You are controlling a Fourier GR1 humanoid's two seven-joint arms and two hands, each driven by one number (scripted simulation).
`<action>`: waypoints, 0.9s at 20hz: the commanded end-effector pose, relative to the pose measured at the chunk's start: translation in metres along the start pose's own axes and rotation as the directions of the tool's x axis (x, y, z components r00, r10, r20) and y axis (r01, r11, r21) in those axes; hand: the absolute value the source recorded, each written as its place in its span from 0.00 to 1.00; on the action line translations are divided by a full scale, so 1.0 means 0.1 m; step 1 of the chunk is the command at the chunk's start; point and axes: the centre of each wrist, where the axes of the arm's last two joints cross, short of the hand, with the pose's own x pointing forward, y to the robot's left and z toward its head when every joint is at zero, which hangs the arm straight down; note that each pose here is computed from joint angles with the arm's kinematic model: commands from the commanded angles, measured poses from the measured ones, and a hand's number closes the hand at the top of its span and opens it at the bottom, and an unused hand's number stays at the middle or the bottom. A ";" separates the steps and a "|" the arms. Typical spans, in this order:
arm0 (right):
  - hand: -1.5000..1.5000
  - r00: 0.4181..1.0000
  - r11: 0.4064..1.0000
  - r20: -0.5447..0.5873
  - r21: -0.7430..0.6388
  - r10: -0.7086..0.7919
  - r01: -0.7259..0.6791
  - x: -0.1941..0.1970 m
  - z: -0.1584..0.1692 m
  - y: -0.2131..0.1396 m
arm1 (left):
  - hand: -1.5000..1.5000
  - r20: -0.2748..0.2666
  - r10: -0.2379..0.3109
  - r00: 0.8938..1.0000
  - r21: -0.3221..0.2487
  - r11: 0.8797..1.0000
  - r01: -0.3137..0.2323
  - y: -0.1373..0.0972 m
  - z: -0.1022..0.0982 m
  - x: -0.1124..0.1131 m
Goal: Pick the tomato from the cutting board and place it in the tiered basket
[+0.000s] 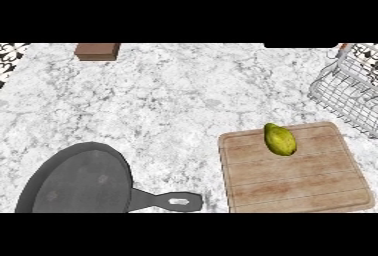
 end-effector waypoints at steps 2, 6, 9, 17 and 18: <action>1.00 0.998 0.999 -0.045 0.014 0.041 -0.040 -0.14 -0.10 0.20 | 0.50 0.400 0.057 0.915 -0.071 0.997 -0.031 -0.13 -0.54 0.90; 1.00 0.996 0.999 -0.082 0.015 0.037 -0.036 -0.23 -0.14 0.36 | 0.50 0.405 0.056 0.912 -0.060 0.998 -0.035 -0.13 -0.59 0.96; 1.00 0.995 0.999 -0.092 0.032 0.047 -0.045 -0.26 -0.19 0.44 | 0.50 0.416 0.056 0.908 -0.076 0.997 -0.027 -0.13 -0.58 0.98; 0.00 0.923 0.927 -0.173 0.094 -0.345 0.364 -0.31 -0.29 0.93 | 0.50 0.390 0.057 0.919 -0.075 0.997 -0.030 -0.11 -0.57 0.95; 0.00 0.898 0.905 -0.178 0.074 -0.402 0.420 -0.29 -0.32 0.97 | 0.50 0.388 0.047 0.921 -0.046 0.998 -0.032 -0.09 -0.59 0.95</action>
